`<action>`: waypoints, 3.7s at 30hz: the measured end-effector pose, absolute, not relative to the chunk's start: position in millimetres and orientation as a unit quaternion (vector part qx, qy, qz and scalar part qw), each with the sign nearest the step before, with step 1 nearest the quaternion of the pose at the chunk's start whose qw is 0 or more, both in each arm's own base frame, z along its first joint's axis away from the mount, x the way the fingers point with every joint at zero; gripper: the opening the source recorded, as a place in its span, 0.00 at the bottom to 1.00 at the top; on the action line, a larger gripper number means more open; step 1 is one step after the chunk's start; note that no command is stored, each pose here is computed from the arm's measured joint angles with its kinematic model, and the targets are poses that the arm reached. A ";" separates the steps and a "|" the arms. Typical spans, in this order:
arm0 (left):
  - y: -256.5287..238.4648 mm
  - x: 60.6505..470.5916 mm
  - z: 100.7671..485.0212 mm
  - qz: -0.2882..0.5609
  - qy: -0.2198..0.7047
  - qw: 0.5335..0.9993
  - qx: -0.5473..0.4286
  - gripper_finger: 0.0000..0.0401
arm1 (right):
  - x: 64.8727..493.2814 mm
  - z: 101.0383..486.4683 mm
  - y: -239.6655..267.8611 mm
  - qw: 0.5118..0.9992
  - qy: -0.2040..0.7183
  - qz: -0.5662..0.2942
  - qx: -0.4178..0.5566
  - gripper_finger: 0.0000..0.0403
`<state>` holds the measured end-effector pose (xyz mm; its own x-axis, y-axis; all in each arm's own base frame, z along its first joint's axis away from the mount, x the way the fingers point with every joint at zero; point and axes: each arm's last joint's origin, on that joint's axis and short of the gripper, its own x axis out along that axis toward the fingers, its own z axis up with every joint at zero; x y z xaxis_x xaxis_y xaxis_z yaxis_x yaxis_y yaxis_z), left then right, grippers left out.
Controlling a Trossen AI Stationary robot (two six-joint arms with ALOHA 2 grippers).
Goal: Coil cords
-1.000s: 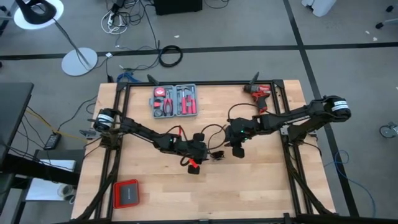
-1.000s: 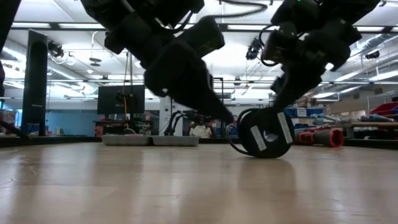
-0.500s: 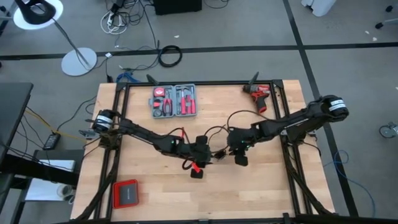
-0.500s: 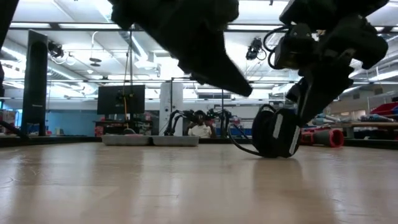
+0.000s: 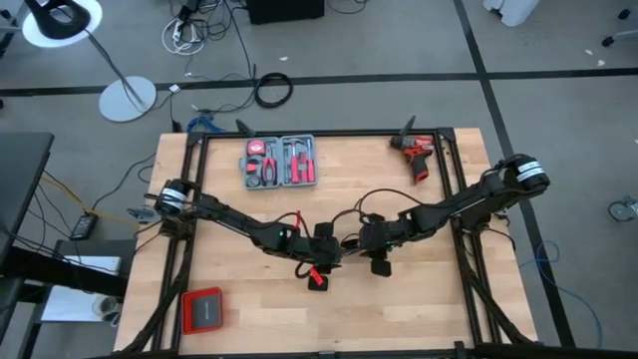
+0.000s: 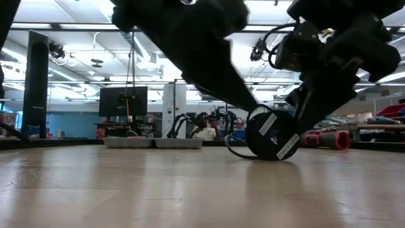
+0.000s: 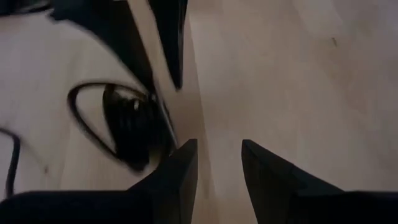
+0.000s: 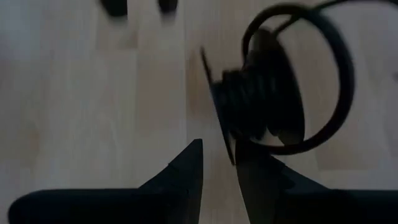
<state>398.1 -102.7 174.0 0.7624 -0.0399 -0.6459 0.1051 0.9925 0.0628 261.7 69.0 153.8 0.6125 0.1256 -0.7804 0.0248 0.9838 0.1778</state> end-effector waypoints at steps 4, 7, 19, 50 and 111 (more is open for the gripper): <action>-104.1 405.1 169.2 -0.026 0.351 0.934 0.054 0.32 | 265.2 158.4 69.6 0.898 0.432 0.032 0.080 0.23; -104.8 409.7 163.1 -0.017 0.366 0.929 0.057 0.33 | 269.3 160.7 70.6 0.901 0.426 0.034 0.078 0.23; -103.4 415.1 177.2 0.020 0.403 0.911 0.086 0.33 | 272.4 152.9 71.7 0.892 0.445 0.033 0.075 0.23; -90.1 421.8 169.1 0.012 0.421 0.902 0.098 0.33 | 275.3 155.3 72.5 0.901 0.427 0.042 0.069 0.23; -108.1 408.9 206.1 -0.090 0.375 0.903 0.189 0.00 | 258.7 200.0 5.2 0.912 0.407 -0.025 0.044 0.24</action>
<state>408.9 -108.1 206.1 0.7031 -0.0204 -0.7108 0.3039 0.9123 0.2745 258.7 5.2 200.0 0.6668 -0.0090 -0.7452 0.0815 0.9948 0.0609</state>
